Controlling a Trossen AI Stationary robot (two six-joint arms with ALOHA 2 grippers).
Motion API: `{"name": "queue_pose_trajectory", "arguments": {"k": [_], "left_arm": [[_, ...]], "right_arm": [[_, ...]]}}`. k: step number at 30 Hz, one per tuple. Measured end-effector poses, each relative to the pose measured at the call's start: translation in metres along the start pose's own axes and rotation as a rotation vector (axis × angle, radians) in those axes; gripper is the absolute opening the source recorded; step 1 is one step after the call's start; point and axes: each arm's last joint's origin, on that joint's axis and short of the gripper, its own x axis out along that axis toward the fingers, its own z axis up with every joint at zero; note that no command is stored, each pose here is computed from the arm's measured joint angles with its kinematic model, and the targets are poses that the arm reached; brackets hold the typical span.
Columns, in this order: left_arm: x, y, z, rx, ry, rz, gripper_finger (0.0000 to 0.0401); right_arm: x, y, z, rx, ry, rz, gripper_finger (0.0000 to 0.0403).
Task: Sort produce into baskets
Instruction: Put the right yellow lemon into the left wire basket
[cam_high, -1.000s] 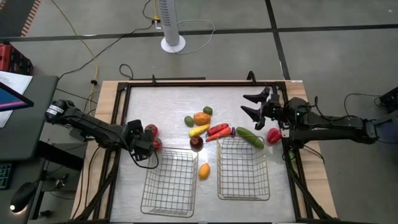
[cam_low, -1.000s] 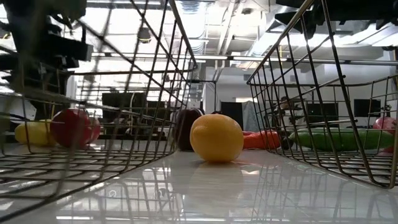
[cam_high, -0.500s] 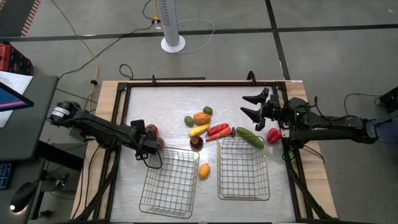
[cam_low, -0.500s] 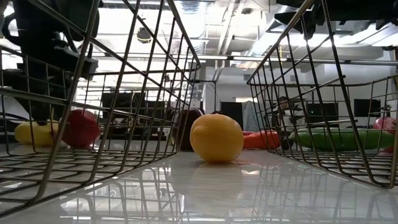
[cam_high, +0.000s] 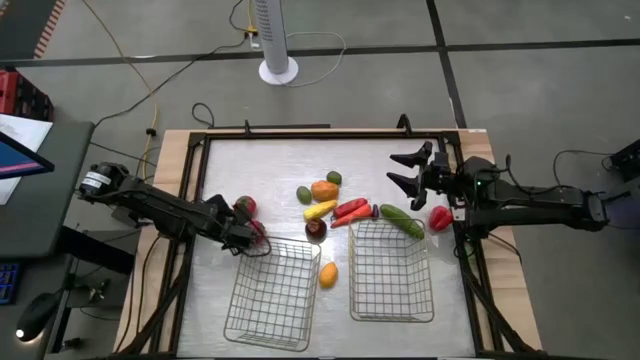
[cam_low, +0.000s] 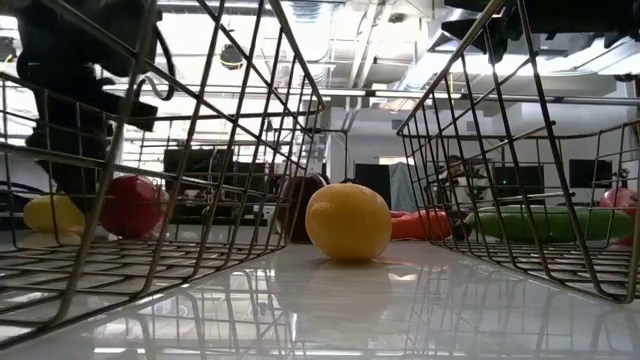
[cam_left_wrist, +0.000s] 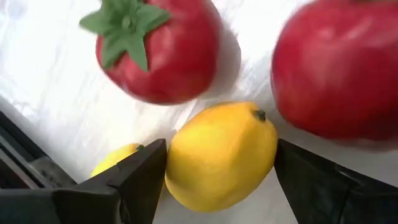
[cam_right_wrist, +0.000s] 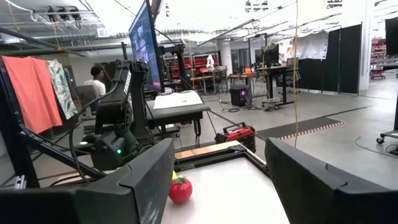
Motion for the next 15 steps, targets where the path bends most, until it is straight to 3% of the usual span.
{"name": "queue_pose_trajectory", "arguments": {"k": [12,15], "left_arm": [[0.0026,0.0063,0.0029,-0.048,0.052,0.009,0.0248],[0.0033,0.0075,0.0037,-0.039,0.065,0.004,0.0223]], "right_arm": [[-0.0001,0.0015,0.0007,0.003,-0.008,0.010,0.0281],[-0.0003,0.0028,0.0007,0.003,-0.008,0.019,0.0281]]}}
